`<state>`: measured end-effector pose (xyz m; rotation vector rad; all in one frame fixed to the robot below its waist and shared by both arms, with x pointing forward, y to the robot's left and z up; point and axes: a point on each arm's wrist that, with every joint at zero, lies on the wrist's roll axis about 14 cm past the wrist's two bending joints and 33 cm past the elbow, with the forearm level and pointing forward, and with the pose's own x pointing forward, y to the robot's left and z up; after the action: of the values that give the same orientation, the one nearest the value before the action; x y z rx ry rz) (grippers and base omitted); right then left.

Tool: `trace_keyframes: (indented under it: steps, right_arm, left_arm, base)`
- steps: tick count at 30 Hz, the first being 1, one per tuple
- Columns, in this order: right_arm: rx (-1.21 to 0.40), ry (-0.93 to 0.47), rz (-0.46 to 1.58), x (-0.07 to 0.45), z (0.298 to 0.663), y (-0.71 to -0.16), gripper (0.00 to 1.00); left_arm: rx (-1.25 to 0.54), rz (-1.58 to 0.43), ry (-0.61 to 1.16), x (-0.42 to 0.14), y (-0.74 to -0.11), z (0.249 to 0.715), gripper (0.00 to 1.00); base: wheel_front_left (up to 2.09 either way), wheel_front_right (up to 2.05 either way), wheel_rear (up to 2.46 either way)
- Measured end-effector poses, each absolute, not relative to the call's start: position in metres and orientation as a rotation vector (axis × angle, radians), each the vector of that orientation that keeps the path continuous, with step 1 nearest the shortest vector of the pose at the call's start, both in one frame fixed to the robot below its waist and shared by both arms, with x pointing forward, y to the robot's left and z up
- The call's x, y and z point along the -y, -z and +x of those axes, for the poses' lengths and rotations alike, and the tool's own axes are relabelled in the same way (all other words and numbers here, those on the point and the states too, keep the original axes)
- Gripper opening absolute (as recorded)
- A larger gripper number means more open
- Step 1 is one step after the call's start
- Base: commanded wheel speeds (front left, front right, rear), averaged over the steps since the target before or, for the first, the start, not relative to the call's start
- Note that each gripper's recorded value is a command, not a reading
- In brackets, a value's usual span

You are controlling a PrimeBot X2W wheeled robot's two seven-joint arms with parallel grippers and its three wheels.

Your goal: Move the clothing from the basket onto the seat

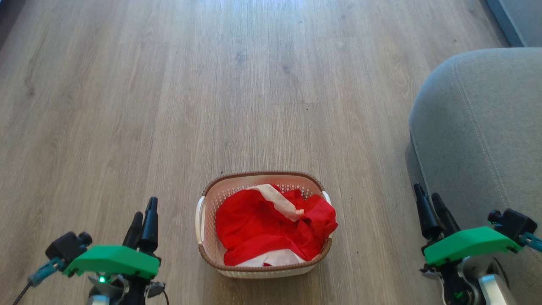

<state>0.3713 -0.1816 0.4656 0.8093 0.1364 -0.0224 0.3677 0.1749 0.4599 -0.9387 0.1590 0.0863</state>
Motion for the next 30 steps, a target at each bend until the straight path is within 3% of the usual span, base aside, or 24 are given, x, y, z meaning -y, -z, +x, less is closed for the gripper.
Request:
trace_keyframes:
  steps: [30]
  right_arm:
    - [-0.09,-0.067,0.423,0.167,0.374,-0.475,1.0]
  left_arm:
    - [-0.085,-0.521,-0.035,-0.168,-0.479,0.371,1.0]
  base:
    - [0.0,0.0,0.0]
